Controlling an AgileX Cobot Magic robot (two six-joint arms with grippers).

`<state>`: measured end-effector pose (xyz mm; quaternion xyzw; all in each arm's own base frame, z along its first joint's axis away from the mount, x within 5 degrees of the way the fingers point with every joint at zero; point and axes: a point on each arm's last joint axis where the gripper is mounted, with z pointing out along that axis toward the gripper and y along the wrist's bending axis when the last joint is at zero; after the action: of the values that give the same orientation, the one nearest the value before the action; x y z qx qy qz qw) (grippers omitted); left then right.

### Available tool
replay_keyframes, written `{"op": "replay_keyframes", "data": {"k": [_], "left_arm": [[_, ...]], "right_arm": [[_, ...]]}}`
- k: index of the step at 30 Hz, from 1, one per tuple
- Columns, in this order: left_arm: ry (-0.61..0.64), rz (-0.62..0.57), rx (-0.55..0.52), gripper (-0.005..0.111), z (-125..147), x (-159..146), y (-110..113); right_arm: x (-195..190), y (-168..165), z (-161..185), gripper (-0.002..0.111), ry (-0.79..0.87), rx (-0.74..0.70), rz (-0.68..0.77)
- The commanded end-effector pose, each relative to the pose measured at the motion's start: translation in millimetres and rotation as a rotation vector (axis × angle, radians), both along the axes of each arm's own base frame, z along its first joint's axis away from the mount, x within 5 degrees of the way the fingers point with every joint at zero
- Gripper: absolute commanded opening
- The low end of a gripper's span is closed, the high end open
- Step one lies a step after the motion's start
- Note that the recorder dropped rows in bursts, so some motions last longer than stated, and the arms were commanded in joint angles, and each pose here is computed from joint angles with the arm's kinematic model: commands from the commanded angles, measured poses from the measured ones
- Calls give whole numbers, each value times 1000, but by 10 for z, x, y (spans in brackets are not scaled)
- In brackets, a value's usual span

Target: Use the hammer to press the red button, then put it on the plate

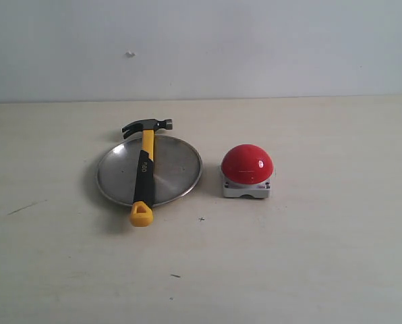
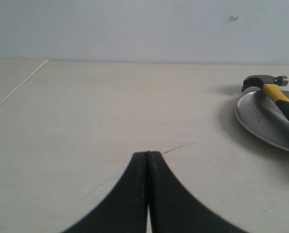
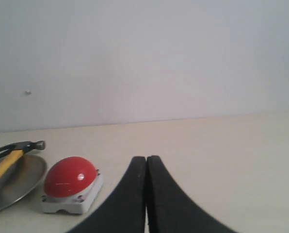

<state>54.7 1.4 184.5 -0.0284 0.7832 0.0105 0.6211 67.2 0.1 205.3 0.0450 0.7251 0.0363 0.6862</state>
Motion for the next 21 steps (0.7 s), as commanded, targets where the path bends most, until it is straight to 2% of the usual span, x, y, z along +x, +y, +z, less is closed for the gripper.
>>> {"op": "replay_keyframes", "data": {"k": [1, 7, 8, 11, 14, 21], "left_arm": [[-7, 3, 2, 0, 6, -4, 1], [-7, 3, 2, 0, 6, -4, 1], [-7, 3, 2, 0, 6, -4, 1], [-7, 3, 2, 0, 6, -4, 1], [-7, 2, 1, 0, 6, -4, 1], [-7, 2, 1, 0, 6, -4, 1]], "right_arm": [[-4, -47, 20, 0, -33, -133, -46], [-4, -16, -14, 0, 2, -155, -9], [-5, -20, -17, 0, 4, -91, -17], [-50, -36, -49, 0, 23, -33, -42], [-88, -43, -110, 0, 79, -46, -49], [-88, -42, -109, 0, 77, -42, -48]]}}
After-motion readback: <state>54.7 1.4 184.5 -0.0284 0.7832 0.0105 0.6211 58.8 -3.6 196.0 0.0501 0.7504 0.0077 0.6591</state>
